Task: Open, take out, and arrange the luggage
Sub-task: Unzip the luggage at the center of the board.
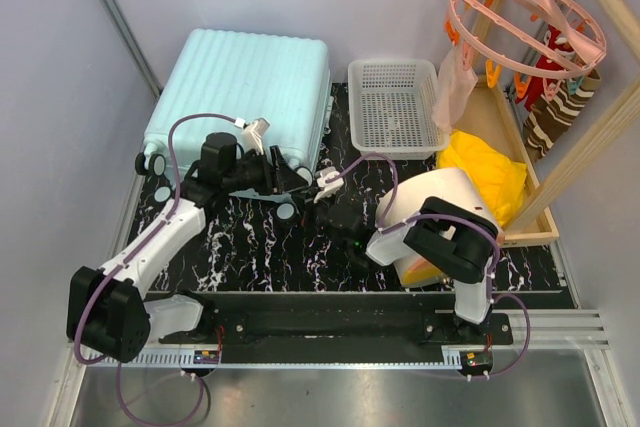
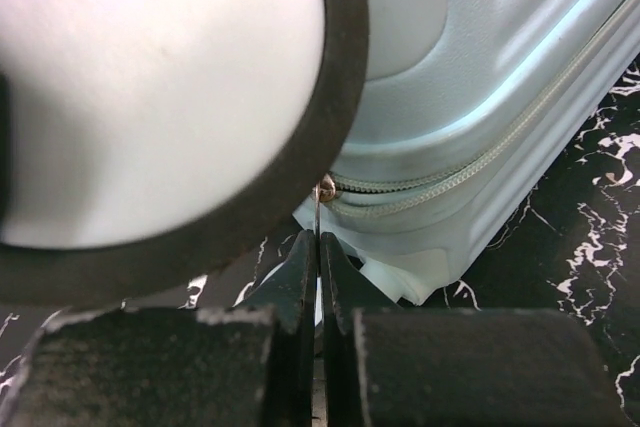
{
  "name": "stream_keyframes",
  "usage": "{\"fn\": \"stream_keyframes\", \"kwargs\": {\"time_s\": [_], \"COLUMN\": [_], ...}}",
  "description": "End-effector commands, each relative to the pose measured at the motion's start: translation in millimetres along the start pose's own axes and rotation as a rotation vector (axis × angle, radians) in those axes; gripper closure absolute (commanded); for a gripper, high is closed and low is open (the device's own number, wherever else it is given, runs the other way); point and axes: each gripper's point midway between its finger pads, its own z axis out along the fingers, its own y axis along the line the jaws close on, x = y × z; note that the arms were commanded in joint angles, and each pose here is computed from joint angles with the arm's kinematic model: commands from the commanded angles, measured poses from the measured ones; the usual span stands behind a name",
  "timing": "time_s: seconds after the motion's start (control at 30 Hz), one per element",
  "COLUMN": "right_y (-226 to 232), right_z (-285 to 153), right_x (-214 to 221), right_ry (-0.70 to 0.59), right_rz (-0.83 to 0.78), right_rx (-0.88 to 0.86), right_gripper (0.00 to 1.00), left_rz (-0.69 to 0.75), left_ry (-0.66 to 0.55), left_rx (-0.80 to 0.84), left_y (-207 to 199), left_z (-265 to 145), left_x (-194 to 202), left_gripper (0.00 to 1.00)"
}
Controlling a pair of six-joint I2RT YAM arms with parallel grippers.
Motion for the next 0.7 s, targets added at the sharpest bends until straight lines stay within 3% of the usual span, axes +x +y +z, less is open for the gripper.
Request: {"fn": "stream_keyframes", "kwargs": {"time_s": [0.0,0.13,0.67], "right_y": [-31.0,-1.4,65.3], "right_z": [3.1,2.0,11.9], "right_x": [4.2,5.1,13.8], "right_ry": [-0.026,-0.052,-0.105], "right_rz": [-0.052,-0.182,-0.451], "right_rx": [0.078,0.060,-0.010], "right_gripper": [1.00,1.00,1.00], "left_rz": [0.142,0.132,0.070], "left_ry": [-0.095,-0.111,-0.107], "left_rx": [0.264,0.263,0.270], "left_y": [-71.9,-72.4,-64.4], "left_z": [-9.8,-7.7,5.3], "left_x": [-41.3,-46.9,-48.4], "left_gripper": [1.00,1.00,1.00]}}
